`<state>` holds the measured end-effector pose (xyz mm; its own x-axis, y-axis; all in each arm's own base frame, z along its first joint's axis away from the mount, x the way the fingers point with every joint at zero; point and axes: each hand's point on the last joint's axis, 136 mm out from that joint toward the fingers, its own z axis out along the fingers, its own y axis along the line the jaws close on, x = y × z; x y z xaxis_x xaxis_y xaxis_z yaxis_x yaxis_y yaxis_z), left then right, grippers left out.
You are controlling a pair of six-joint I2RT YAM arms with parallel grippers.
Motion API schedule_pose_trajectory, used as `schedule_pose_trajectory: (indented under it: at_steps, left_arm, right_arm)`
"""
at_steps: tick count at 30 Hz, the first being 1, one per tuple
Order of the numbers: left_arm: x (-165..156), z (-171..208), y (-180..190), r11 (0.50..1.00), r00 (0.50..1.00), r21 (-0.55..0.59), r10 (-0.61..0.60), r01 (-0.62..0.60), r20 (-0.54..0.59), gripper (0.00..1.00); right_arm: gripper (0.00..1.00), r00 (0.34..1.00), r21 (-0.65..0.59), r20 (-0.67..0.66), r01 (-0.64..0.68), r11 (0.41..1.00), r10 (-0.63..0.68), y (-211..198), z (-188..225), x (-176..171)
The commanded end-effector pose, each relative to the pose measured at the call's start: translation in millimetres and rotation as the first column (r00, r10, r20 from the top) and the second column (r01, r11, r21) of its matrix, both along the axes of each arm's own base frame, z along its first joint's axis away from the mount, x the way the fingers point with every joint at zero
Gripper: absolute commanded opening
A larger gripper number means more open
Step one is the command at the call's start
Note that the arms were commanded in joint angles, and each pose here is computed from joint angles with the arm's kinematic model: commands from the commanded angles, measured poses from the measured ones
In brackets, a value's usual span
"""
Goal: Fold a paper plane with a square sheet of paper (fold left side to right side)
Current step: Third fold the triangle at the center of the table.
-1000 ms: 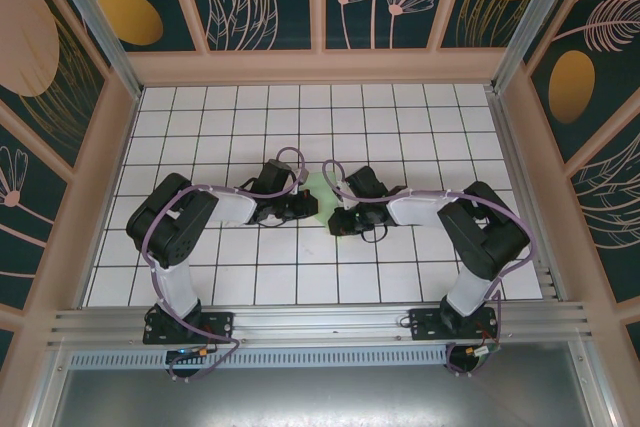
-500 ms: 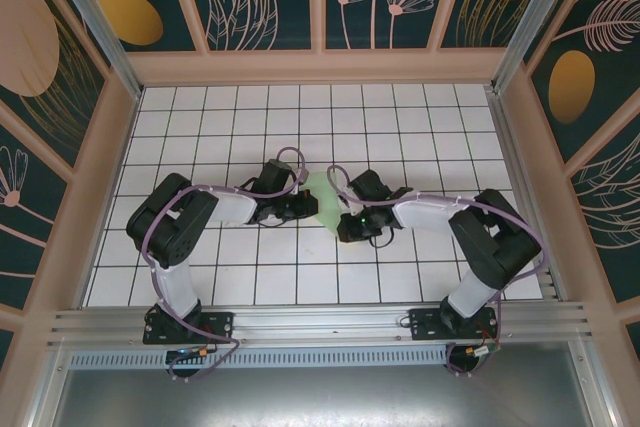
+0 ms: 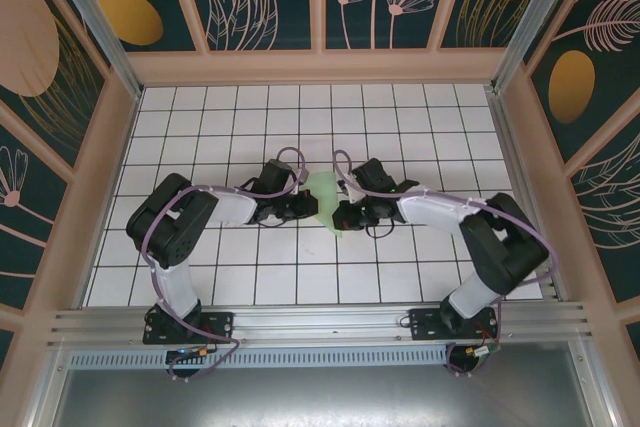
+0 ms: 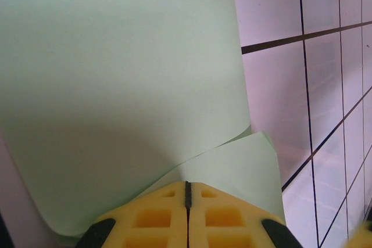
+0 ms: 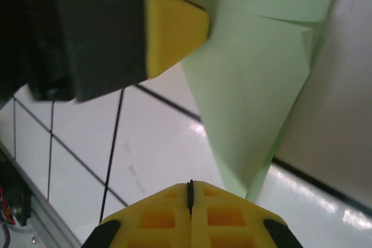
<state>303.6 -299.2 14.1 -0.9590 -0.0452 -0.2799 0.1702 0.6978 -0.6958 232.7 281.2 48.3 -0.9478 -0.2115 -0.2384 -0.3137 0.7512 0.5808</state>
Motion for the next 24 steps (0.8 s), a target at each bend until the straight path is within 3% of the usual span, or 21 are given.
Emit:
schedule_pose_trajectory:
  at_steps: [1,8,17,24]
  left_arm:
    - [-15,-42,29,0.986,0.995,0.162,0.051,-0.037,-0.081,0.08]
    - [-11,-28,24,0.991,0.998,0.131,0.045,-0.038,-0.049,0.11]
    - [-5,43,5,0.999,0.991,0.044,-0.004,-0.001,0.131,0.14]
    - [-26,40,-15,0.998,0.994,-0.002,-0.06,0.061,0.09,0.1]
  right_arm:
    - [0.0,0.999,0.008,-0.027,0.044,0.999,-0.044,7,-9,12]
    - [0.0,0.991,-0.112,-0.102,0.079,0.991,-0.091,-10,-46,4]
    - [0.0,0.982,-0.263,-0.14,0.083,0.961,-0.123,-41,-69,-14]
    - [0.0,0.983,-0.279,-0.137,0.084,0.957,-0.126,-44,-72,-14]
